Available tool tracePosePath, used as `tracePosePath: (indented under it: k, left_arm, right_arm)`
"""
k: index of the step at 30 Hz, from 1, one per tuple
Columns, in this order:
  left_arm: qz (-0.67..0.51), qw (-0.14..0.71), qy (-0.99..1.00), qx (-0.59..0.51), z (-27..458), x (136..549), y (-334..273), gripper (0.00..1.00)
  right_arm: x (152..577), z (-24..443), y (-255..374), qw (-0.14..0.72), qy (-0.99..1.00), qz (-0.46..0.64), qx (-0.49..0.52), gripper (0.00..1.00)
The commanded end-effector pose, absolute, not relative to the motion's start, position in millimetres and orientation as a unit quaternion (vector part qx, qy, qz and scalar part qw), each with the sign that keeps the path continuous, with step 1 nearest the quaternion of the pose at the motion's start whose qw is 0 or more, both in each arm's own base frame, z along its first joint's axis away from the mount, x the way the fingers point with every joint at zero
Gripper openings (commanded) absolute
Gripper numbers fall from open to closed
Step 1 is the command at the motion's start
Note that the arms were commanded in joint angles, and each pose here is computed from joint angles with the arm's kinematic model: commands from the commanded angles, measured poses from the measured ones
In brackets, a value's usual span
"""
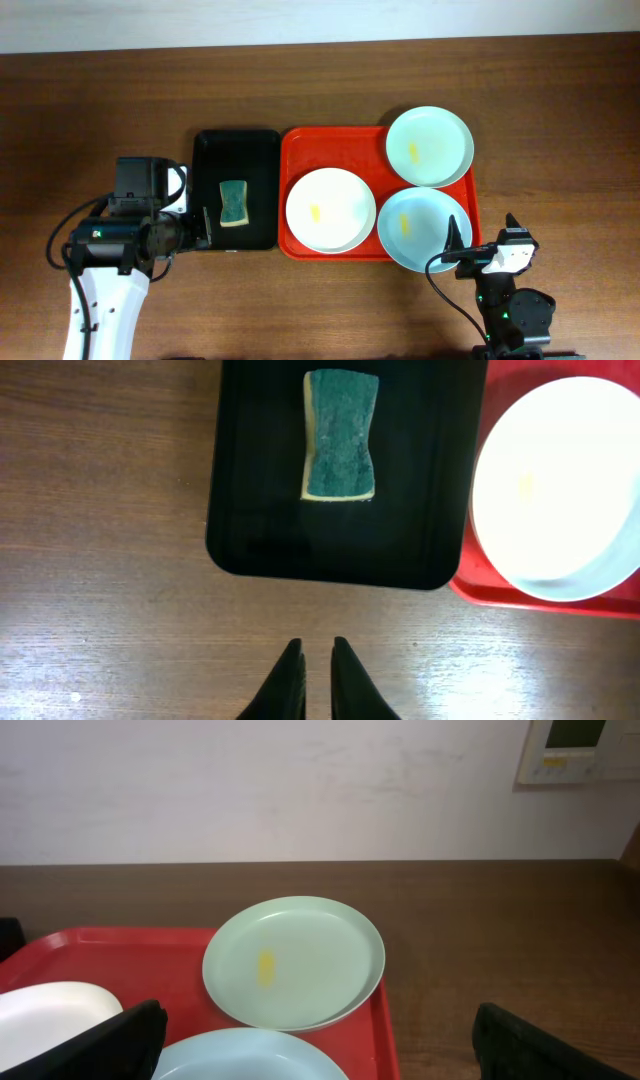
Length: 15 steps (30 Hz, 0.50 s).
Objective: Clean dirty plates on tray and stack at the side
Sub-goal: 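Move the left gripper forward over the black tray toward the sponge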
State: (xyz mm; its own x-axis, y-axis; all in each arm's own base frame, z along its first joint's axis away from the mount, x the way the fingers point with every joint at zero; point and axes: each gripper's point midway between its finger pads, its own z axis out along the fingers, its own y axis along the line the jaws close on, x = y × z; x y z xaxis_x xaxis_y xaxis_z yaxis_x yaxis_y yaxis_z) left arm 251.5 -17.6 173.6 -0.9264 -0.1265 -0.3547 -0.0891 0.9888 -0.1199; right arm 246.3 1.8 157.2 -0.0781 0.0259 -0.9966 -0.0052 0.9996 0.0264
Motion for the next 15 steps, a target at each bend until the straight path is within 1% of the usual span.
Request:
tracePosePath:
  k: [1,2,4,7,9,11,15]
  left_arm:
    - [-0.052,0.175,0.982,-0.052,169,247,-19,0.3]
    - [-0.052,0.169,0.983,-0.052,165,245,-19,0.35]
    - [-0.052,0.156,0.984,-0.064,154,240,-19,0.48]
    - [-0.052,0.153,0.985,-0.064,147,240,-19,0.44]
    - [-0.053,0.158,0.984,-0.064,147,242,-19,0.36]
    - [-0.053,0.164,0.983,-0.064,148,245,-19,0.35]
    - [-0.052,0.156,0.984,-0.064,143,247,-19,0.36]
  right_arm:
    - [246,156,1,0.679,0.734,0.012,0.012,0.98]
    - [246,156,1,0.679,0.734,0.012,0.012,0.98]
    - [246,156,1,0.679,0.734,0.012,0.012,0.99]
    - [246,156,1,0.679,0.734,0.012,0.012,0.98]
    - [246,156,1,0.679,0.734,0.012,0.012,0.98]
    - [246,156,1,0.679,0.734,0.012,0.012,0.98]
    - [246,156,1,0.679,0.734,0.012,0.012,0.98]
